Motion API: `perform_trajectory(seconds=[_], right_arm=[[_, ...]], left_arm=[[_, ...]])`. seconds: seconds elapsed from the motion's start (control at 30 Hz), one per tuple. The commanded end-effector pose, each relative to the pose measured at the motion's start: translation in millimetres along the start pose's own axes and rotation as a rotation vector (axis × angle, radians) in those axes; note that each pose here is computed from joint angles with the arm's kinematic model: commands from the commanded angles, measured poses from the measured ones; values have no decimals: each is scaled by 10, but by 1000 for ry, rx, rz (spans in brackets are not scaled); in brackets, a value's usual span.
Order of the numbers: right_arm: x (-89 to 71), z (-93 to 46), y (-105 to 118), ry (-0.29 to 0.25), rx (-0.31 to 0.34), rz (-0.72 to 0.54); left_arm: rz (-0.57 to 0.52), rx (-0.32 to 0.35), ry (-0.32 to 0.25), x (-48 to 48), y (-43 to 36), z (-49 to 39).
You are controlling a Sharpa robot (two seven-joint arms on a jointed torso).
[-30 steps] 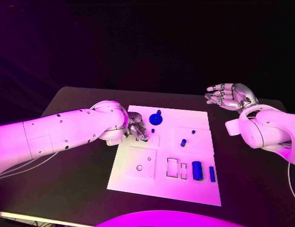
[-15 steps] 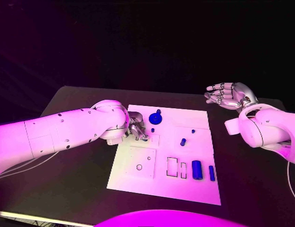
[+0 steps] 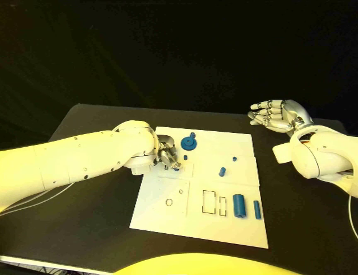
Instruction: Assemble the parts on the task board
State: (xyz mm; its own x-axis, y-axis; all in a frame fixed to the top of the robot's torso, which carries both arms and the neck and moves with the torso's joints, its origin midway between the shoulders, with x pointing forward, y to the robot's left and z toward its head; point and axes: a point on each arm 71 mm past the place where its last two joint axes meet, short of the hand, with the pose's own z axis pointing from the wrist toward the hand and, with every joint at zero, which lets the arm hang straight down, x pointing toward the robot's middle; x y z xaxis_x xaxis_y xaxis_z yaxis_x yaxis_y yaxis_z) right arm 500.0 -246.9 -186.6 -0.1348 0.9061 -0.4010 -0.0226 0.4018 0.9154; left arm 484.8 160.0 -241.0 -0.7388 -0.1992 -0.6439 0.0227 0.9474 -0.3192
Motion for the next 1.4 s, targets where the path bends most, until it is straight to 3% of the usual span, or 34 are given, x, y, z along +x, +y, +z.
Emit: perform_trajectory(seconds=[0.03, 0.6, 1.4], right_arm=[[19, -1, 10, 20, -12, -2], [18, -2, 8, 21, -10, -2], [18, -5, 2, 29, -5, 0]], left_arm=[[5, 9, 27, 40, -37, 11], [9, 7, 42, 44, -36, 29], [7, -6, 31, 14, 25, 33]])
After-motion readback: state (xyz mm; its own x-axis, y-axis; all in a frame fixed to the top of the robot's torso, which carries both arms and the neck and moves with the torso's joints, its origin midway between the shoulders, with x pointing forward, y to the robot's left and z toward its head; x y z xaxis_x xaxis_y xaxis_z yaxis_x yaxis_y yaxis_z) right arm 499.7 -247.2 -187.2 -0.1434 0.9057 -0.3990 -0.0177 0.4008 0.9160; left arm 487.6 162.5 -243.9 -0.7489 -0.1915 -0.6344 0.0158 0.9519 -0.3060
